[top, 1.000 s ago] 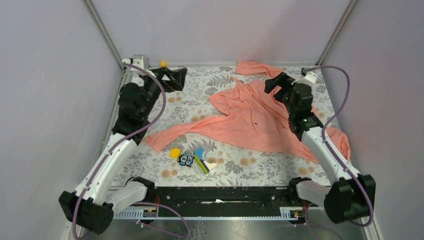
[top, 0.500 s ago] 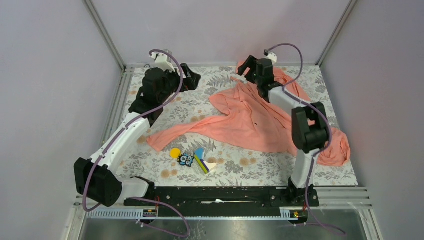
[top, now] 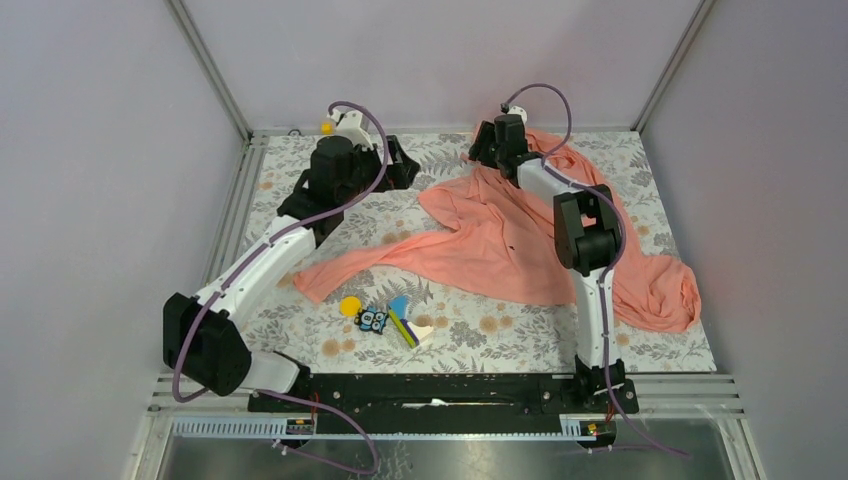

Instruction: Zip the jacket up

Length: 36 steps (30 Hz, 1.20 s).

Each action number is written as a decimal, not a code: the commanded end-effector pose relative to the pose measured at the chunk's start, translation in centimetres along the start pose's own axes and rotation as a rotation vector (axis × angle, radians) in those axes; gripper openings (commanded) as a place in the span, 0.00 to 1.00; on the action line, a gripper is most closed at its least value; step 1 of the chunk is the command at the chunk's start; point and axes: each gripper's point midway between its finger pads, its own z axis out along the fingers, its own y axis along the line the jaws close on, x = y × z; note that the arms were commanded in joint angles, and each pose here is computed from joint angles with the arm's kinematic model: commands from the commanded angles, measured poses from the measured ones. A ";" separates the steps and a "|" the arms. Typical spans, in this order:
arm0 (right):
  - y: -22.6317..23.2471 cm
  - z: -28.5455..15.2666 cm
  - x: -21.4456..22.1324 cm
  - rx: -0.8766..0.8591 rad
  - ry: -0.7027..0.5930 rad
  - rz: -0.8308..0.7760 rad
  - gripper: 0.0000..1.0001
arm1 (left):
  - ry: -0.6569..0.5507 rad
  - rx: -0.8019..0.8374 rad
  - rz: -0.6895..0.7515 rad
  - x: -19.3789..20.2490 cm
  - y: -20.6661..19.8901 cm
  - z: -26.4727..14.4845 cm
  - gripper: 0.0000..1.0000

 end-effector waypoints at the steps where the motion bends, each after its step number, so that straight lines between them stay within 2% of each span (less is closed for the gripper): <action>1: -1.0 0.1 -0.7 0.012 0.057 -0.005 0.60 | -0.020 0.025 0.012 -1.4 -1.3 0.5 0.99; 10: -4.3 -0.1 1.2 0.098 0.161 0.014 0.54 | 0.009 0.021 0.070 0.1 -2.8 0.7 0.99; 15: -3.9 -0.2 2.3 0.027 0.202 0.040 0.50 | 0.006 0.032 0.092 0.1 -3.8 0.2 0.99; 21: -3.6 0.2 2.7 -0.003 0.217 0.053 0.39 | 0.000 0.038 0.093 -0.1 -4.0 0.0 0.99; 36: -4.3 1.3 3.6 -0.034 0.276 0.053 0.41 | 0.008 0.038 0.092 0.1 -4.1 0.2 0.99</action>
